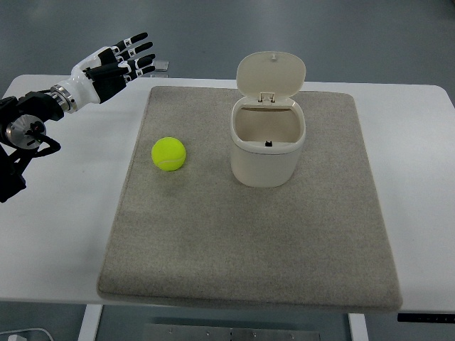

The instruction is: Put tennis ball into box with left hand

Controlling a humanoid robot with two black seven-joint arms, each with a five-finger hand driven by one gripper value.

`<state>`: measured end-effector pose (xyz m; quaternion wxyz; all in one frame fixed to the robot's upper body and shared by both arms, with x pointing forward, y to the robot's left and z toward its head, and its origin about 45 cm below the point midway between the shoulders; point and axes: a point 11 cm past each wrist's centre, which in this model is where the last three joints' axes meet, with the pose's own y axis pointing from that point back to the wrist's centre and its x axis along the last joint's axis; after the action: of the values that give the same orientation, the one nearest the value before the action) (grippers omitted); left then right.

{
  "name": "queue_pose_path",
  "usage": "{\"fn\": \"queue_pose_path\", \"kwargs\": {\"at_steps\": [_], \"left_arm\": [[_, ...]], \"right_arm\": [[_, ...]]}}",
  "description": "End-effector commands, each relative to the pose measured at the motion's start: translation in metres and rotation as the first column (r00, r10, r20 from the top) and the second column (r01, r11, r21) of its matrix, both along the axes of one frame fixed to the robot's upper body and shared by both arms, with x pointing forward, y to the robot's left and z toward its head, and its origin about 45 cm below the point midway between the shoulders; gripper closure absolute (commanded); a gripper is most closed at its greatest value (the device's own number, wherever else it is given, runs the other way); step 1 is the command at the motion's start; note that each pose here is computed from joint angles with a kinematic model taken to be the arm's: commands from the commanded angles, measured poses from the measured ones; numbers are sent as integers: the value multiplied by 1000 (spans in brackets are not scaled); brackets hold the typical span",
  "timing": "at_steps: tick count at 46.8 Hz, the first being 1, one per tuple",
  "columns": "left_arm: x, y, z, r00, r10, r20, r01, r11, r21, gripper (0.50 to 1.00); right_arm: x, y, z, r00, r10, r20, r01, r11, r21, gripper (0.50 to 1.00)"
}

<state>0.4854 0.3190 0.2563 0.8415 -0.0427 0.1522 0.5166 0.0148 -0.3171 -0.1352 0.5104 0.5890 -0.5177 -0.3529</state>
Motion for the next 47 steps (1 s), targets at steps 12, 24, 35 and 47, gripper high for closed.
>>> {"fn": "queue_pose_path", "kwargs": {"at_steps": [12,24,35,47], "left_arm": [[1,0,1,1000,-2,-1,2,1000,11,506],[14,3,18,996,90,22,-91,994,57,506],[13,-21,33,997,-18,77,6,988,153,508],[1,1,68,976,-146,164,47,870,490,508]], "right_arm": [[0,0,0,1000,0,0,0,1000,0,562],[0,0,0,1000,0,0,0,1000,0,562],[0,0,0,1000,-1,0,1,1000,0,562],[0,0,0,1000,0,0,0,1000,0,560]]}}
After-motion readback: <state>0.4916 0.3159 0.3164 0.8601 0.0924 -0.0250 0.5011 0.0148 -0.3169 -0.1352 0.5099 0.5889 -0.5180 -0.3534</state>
